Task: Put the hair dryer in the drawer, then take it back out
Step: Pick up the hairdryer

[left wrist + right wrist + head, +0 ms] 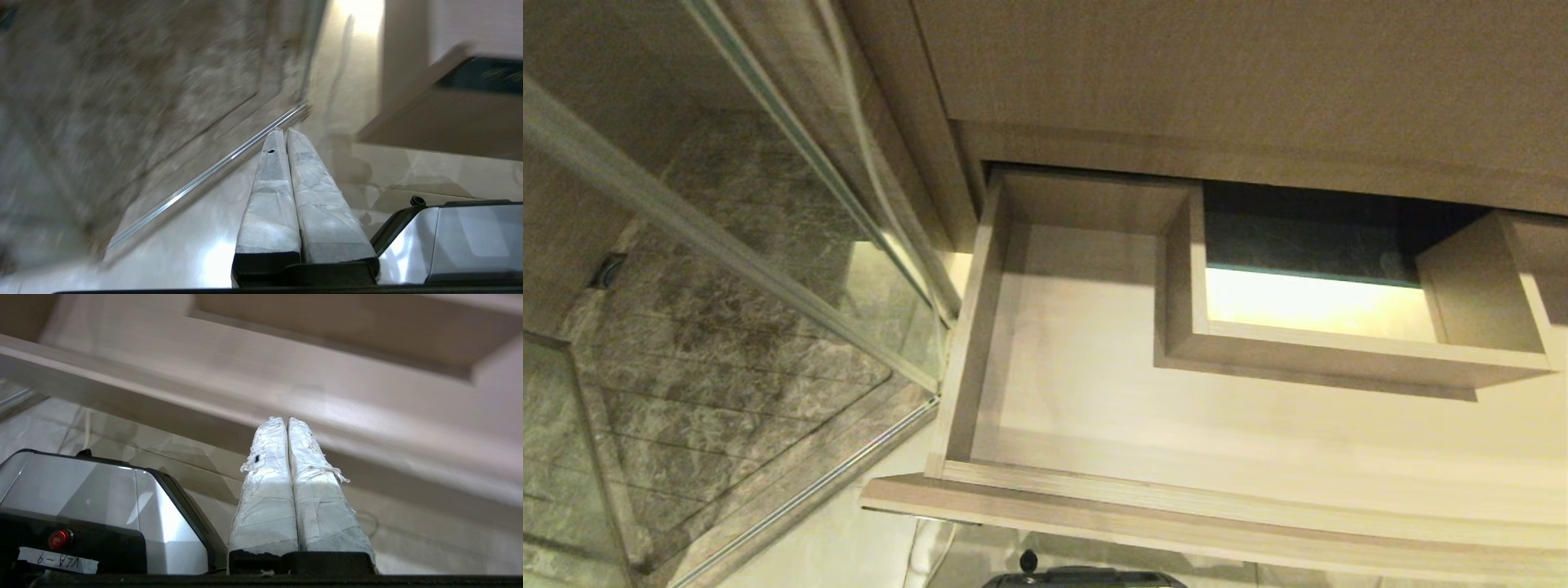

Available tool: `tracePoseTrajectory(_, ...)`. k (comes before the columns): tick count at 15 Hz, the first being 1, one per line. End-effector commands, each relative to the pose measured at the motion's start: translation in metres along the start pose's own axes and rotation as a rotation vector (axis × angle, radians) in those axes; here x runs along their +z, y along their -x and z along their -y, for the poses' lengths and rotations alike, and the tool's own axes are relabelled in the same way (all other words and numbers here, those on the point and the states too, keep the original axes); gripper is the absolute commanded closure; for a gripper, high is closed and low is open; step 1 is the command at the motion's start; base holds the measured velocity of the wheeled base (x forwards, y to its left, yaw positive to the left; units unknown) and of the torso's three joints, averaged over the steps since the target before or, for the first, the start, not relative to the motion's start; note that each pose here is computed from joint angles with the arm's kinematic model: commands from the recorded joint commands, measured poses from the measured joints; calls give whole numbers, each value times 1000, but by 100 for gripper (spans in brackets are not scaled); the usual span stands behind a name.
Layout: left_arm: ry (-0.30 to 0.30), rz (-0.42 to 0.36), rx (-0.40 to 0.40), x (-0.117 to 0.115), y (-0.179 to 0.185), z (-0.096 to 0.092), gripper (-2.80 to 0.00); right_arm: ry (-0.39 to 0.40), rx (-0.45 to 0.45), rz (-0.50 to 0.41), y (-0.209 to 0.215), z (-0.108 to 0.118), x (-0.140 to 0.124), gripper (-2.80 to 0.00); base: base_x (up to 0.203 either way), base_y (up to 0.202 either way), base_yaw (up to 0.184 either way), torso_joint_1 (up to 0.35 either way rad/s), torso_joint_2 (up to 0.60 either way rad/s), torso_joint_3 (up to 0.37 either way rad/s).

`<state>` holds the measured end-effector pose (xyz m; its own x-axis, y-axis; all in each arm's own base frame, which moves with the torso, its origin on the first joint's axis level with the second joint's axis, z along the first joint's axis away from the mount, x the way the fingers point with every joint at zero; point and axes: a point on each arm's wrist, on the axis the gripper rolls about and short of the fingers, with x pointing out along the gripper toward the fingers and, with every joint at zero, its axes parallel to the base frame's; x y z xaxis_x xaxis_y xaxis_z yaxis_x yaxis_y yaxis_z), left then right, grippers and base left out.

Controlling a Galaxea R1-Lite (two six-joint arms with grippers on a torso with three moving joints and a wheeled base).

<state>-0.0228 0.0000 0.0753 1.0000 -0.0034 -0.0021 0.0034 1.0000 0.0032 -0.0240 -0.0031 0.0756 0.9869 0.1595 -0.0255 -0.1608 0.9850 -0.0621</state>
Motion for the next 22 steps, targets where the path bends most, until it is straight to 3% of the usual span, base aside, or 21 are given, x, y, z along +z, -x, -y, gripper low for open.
tracePoseTrajectory(1, 0, -2, 0, -1, 0, 0, 0, 0, 3, 38, 3, 0, -1, 0, 2, -7, 166, 2, 1, 2)
tracePoseTrajectory(4, 0, -3, 0, -1, 0, 0, 0, -5, -1, 37, 3, 0, -1, 0, 1, -3, 116, 5, 2, 1)
tracePoseTrajectory(12, -20, 1, 0, 0, 0, 0, 0, -10, -3, 36, 3, 0, -1, 0, 0, 0, 0, 0, 0, 0)
tracePoseTrajectory(14, 3, -1, 0, 0, 0, 0, 0, -5, -1, 36, 3, 0, -1, 0, 0, 0, 0, 0, 0, 0)
tracePoseTrajectory(22, 3, -3, 0, -1, 0, 0, 0, -5, -4, 36, 3, 0, -1, 0, 0, 0, 0, 8, -18, -3)
